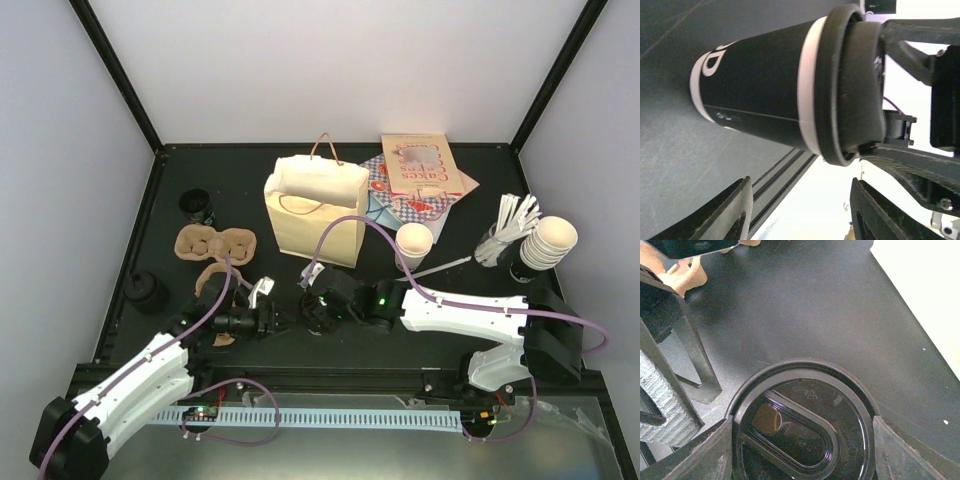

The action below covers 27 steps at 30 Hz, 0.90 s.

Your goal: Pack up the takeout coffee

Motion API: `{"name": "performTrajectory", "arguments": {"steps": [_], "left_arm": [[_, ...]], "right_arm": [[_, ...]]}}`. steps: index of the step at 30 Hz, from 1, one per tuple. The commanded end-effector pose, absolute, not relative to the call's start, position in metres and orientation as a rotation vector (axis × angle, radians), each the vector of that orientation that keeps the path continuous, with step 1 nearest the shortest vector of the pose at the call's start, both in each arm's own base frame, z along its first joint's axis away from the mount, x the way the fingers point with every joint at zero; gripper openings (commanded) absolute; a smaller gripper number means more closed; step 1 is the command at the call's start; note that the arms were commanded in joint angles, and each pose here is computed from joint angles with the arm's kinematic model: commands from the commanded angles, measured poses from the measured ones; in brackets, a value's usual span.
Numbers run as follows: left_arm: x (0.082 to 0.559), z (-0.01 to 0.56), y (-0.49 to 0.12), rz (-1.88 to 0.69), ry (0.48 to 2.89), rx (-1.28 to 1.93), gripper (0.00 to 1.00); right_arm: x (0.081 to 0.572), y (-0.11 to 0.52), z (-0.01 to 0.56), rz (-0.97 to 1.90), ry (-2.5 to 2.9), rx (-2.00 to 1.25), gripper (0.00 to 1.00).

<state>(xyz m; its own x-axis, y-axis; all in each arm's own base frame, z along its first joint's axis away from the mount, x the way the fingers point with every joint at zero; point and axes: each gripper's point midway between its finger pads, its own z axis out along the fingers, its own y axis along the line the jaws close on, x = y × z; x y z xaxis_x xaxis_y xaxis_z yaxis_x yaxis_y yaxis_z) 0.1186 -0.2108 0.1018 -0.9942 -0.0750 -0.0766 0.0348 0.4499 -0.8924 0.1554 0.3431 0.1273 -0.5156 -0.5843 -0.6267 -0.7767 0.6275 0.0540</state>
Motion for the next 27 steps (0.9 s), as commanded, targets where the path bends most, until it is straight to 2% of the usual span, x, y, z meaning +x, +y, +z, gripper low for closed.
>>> {"name": "performTrajectory", "arguments": {"steps": [1, 15, 27], "left_arm": [[0.123, 0.120, -0.220, -1.695, 2.497, 0.000, 0.56], [0.137, 0.111, -0.222, -1.644, 2.506, -0.068, 0.51], [0.137, 0.066, -0.202, -1.372, 2.715, -0.194, 0.43]], "right_arm": [[0.129, 0.300, 0.064, 0.265, 2.511, -1.179, 0.63], [0.128, 0.300, 0.064, 0.273, 2.513, -1.175, 0.63], [0.128, 0.293, 0.056, 0.224, 2.538, -1.180, 0.63]]}}
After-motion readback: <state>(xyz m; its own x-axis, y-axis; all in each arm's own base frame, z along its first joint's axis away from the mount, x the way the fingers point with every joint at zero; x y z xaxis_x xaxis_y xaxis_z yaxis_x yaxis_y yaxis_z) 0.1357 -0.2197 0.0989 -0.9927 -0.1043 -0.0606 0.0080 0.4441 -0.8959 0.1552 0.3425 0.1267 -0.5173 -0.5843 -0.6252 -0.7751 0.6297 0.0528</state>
